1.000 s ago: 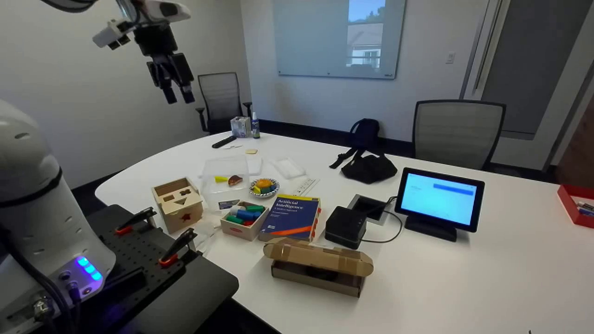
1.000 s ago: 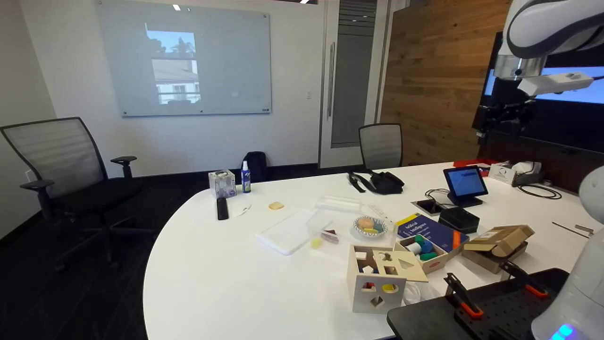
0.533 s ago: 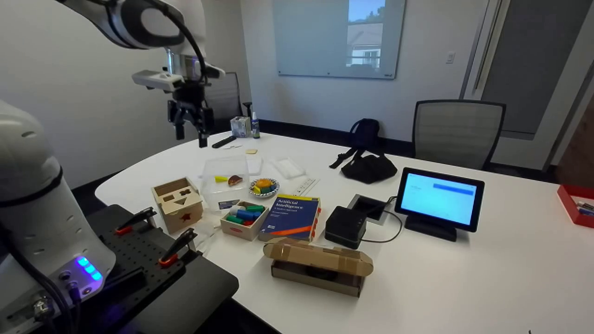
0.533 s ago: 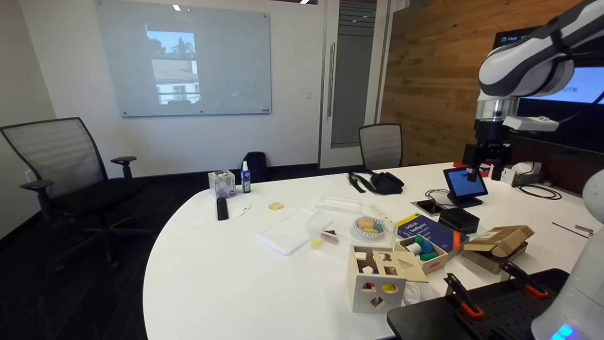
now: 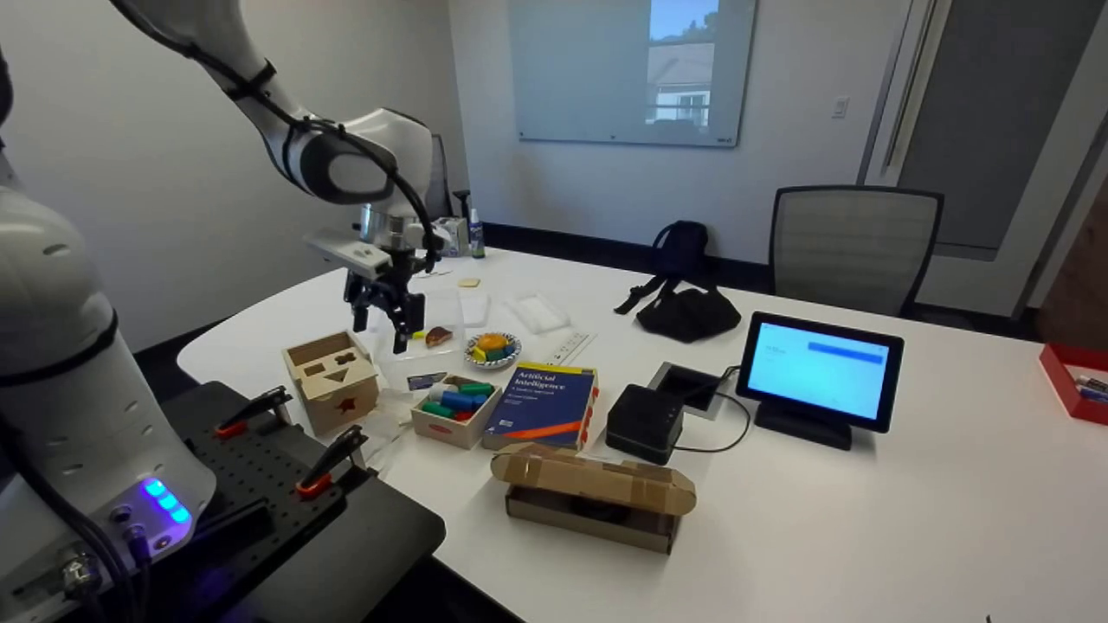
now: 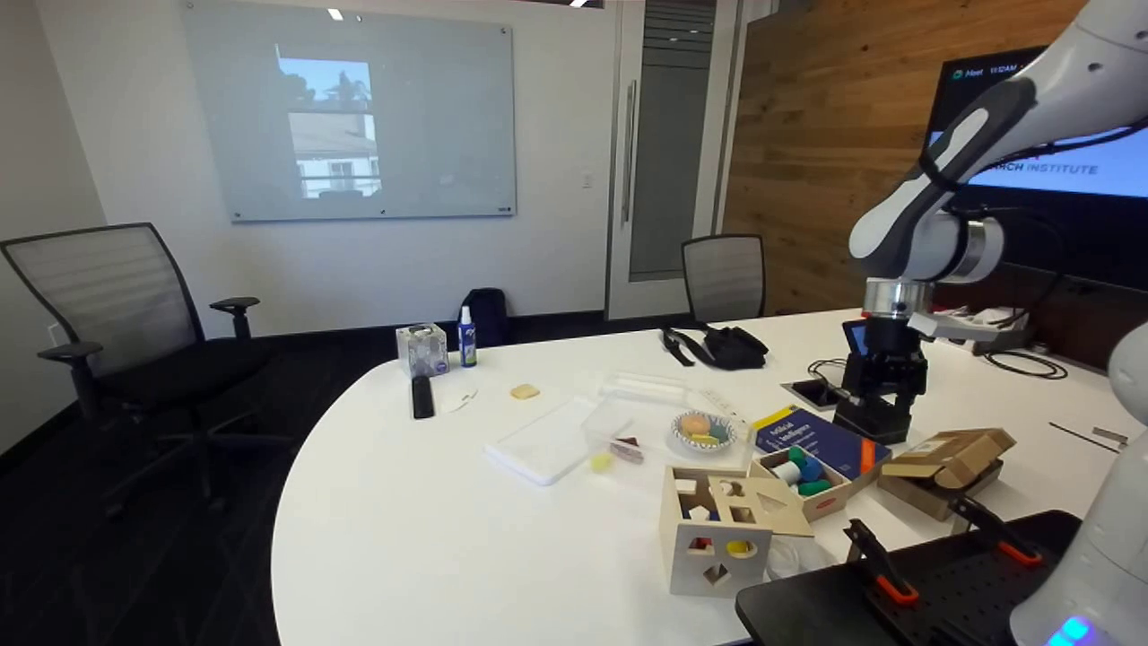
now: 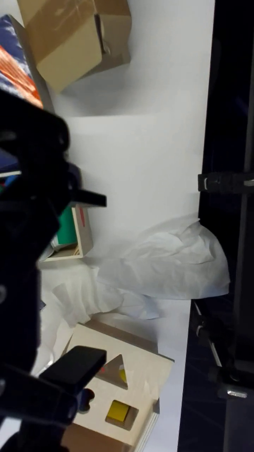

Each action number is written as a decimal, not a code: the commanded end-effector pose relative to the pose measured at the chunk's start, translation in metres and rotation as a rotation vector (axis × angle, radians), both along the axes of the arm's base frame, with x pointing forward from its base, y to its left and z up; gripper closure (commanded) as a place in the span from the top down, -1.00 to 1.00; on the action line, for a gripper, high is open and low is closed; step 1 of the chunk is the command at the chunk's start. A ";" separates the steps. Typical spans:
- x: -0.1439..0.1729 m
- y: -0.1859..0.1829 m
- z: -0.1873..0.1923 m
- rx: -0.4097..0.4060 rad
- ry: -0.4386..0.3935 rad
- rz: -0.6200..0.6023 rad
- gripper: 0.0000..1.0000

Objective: Slide the lid closed on the shape sorting box

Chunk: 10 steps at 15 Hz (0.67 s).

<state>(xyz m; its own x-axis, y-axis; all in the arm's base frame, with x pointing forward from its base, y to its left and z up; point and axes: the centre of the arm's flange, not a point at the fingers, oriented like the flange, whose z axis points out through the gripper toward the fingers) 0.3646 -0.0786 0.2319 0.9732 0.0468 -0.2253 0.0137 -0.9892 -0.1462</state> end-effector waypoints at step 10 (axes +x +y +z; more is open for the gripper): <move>0.025 0.051 -0.129 0.021 0.073 0.061 1.00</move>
<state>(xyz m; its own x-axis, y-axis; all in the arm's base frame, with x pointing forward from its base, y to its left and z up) 0.3765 -0.0377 0.1284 0.9495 0.1017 -0.2968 0.0613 -0.9879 -0.1425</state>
